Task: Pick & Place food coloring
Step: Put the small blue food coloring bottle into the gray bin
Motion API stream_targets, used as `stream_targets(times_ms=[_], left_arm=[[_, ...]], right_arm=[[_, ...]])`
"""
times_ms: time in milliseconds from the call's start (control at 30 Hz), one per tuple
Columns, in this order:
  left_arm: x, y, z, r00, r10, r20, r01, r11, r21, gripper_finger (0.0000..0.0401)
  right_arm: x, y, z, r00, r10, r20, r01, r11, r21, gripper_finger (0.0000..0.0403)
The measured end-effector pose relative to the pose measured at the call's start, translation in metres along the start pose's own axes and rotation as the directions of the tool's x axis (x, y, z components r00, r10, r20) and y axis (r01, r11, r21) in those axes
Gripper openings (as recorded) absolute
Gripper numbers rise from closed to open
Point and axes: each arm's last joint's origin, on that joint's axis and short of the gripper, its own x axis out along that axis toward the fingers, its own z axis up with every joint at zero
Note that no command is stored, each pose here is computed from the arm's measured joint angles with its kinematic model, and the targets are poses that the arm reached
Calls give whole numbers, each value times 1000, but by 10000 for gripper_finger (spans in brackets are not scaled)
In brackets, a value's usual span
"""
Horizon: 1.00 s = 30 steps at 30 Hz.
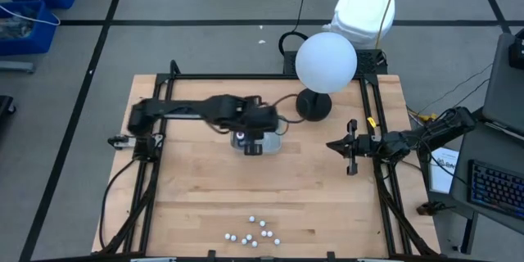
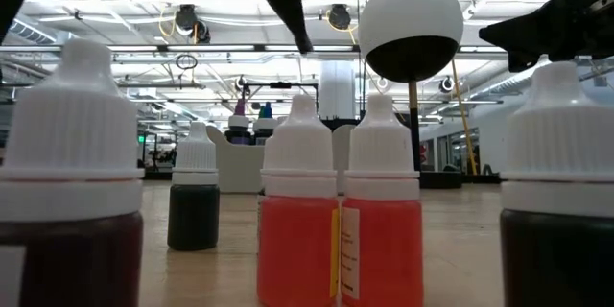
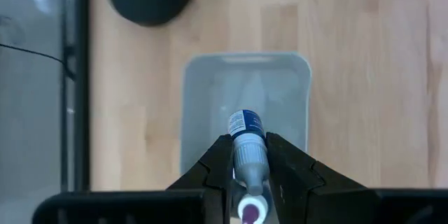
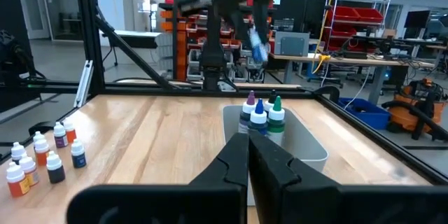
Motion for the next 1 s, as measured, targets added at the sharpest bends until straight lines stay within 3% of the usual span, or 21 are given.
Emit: stream_targets(times_ms=[167, 433, 633, 1000], left_arm=[[31, 4, 9, 993, -69, -100, 77, 994, 72, 69], [65, 10, 9, 981, -77, -180, 104, 983, 149, 69], [66, 13, 9, 977, -117, -178, 151, 970, 193, 69], [65, 11, 6, 972, -101, -210, 134, 979, 151, 69]], right_arm=[[0, 0, 0, 1000, 0, 0, 0, 1000, -1, 0], [0, 0, 0, 1000, 0, 0, 0, 1000, -1, 0], [0, 0, 0, 1000, 0, 0, 0, 1000, -2, 0], [0, 0, 1, 1000, -1, 7, 1, 1000, -27, 0]])
